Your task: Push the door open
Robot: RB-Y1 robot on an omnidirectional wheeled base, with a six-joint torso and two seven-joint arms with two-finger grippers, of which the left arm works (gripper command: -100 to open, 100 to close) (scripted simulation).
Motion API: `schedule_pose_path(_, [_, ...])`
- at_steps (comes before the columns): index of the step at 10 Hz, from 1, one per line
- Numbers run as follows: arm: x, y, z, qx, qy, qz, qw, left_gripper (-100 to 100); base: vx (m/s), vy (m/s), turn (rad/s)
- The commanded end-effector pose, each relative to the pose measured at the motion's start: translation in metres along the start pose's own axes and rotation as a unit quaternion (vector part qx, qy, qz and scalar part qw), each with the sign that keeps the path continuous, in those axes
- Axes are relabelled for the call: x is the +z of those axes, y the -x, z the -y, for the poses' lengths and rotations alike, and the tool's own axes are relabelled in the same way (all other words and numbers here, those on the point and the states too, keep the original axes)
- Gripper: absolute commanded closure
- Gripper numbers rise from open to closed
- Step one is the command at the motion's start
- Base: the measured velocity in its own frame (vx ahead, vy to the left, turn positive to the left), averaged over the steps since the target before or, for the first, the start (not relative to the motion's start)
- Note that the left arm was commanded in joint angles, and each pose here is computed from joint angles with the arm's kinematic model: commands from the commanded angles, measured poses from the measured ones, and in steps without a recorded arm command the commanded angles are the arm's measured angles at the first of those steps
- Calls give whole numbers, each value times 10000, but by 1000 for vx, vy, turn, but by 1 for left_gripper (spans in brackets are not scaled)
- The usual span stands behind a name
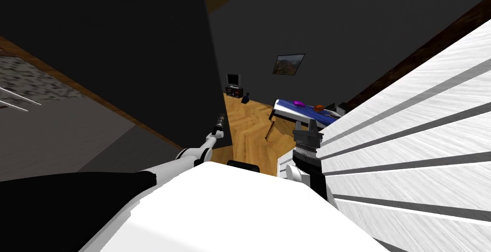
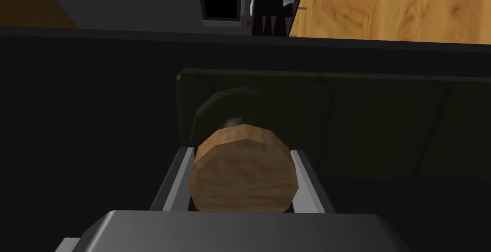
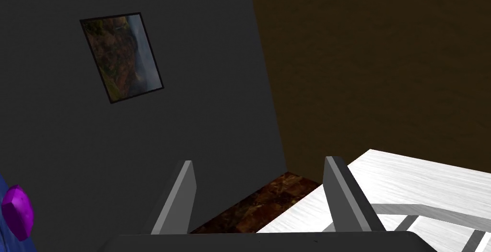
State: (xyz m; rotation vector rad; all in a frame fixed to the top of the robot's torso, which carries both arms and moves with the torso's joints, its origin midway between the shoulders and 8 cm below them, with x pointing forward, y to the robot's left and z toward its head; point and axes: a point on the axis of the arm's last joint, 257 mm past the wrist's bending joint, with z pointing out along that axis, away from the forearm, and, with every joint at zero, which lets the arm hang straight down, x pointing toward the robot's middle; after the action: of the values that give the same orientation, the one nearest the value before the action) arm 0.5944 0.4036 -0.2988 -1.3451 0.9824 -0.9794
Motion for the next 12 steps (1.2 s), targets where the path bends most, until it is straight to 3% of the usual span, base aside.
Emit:
schedule_pose_path(1, [9, 124, 21, 24, -28, 96, 9999, 100, 210, -72, 131])
schedule_pose_path(12, [9, 469, 29, 16, -33, 378, 9993, 100, 184, -67, 135])
